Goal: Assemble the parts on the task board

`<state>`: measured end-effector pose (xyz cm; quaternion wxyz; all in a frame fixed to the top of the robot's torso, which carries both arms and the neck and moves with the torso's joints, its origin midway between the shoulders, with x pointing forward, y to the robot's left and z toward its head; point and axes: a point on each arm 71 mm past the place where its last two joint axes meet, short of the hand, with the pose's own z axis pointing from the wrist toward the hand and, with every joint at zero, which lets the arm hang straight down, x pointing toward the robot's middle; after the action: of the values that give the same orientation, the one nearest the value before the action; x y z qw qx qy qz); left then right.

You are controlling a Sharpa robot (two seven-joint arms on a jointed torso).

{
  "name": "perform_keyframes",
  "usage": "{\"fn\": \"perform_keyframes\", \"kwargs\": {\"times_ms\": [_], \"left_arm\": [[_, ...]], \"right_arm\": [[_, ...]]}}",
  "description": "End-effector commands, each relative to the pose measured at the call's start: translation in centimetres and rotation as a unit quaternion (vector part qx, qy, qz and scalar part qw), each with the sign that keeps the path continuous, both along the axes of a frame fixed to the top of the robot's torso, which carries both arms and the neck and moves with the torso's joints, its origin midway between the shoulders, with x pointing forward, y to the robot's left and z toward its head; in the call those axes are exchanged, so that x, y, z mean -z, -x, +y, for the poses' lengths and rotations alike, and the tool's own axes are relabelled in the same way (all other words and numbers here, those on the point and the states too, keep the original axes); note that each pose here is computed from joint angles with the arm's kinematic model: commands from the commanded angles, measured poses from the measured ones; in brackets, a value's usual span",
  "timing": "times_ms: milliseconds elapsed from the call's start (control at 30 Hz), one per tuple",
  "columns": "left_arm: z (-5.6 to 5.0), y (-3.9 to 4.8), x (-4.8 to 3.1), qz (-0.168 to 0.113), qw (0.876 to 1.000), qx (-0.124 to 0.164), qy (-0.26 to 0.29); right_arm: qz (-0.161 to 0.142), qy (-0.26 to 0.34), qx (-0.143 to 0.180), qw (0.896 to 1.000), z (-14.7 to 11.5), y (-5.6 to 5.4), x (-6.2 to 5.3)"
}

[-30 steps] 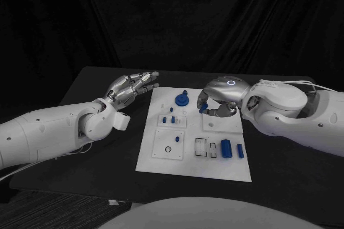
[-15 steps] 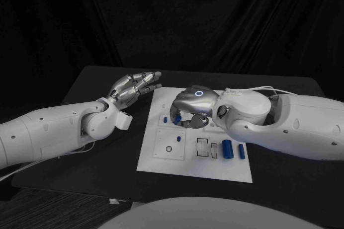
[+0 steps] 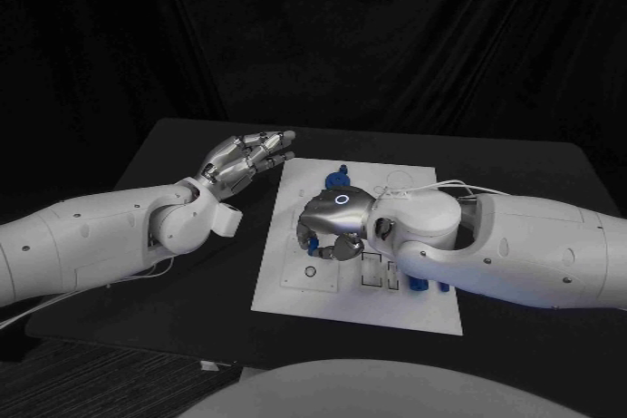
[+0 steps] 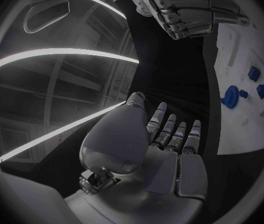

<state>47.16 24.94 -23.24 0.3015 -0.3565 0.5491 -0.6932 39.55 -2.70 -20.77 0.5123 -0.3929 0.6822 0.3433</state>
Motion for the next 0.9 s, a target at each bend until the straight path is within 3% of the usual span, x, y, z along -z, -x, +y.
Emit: {"fn": "perform_keyframes", "kwargs": {"times_ms": [33,367,900], "left_arm": [[-0.1,0.04,-0.46,-0.027,0.999,-0.006,0.022],[-0.1,0.07,-0.47,-0.026,0.999,-0.005,0.022],[-0.4,0.09,-0.46,-0.025,0.999,0.000,0.025]], "right_arm": [[-0.001,0.010,-0.014,1.000,0.2,0.4,0.7],[0.011,0.004,-0.016,1.000,0.4,0.9,2.0],[0.021,0.003,-0.015,1.000,0.6,1.2,3.1]]}}
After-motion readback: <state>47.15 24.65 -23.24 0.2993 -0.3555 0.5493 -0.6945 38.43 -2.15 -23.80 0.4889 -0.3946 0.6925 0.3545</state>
